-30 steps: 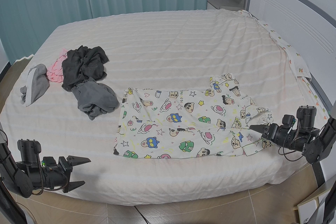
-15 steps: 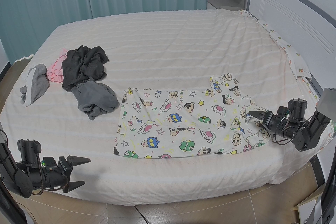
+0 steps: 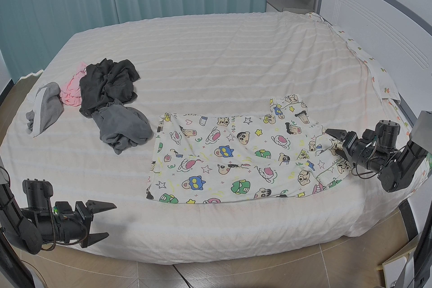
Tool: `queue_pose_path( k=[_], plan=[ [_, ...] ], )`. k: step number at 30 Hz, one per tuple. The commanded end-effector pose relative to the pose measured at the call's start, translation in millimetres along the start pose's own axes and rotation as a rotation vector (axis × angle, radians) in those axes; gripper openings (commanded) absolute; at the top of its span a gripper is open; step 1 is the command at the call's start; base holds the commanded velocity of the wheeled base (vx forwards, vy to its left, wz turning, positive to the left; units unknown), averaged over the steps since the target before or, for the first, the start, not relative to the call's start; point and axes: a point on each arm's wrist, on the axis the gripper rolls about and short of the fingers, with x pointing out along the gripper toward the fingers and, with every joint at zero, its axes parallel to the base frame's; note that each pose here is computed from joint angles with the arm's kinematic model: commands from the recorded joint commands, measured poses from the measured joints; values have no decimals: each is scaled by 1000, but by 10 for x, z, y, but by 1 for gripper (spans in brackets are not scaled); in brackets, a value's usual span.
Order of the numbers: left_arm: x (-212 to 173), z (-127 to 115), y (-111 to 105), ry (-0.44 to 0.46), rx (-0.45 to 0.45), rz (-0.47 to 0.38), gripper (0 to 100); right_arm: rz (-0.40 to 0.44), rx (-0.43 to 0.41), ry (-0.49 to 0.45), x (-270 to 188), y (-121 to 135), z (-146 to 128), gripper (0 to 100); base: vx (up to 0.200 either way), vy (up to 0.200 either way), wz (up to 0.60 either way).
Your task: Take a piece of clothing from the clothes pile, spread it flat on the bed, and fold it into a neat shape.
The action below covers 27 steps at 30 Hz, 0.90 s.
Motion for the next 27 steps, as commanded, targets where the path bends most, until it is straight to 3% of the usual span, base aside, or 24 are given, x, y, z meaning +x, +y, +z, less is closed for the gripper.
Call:
queue_pose_path(
  k=[1,12,19,27],
  plan=[
    [9,-8,-3,2,3,3,100,17,-9,-11,-35,51,10,100,0,0,0],
    [12,-12,-6,4,4,3,100,11,-3,43,-84,104,-147,100,0,0,0],
    [14,-11,-3,5,3,4,100,-42,19,32,-193,-45,-128,100,0,0,0],
    [14,-11,-3,5,3,4,100,-17,4,41,-184,21,-171,100,0,0,0]
  ],
)
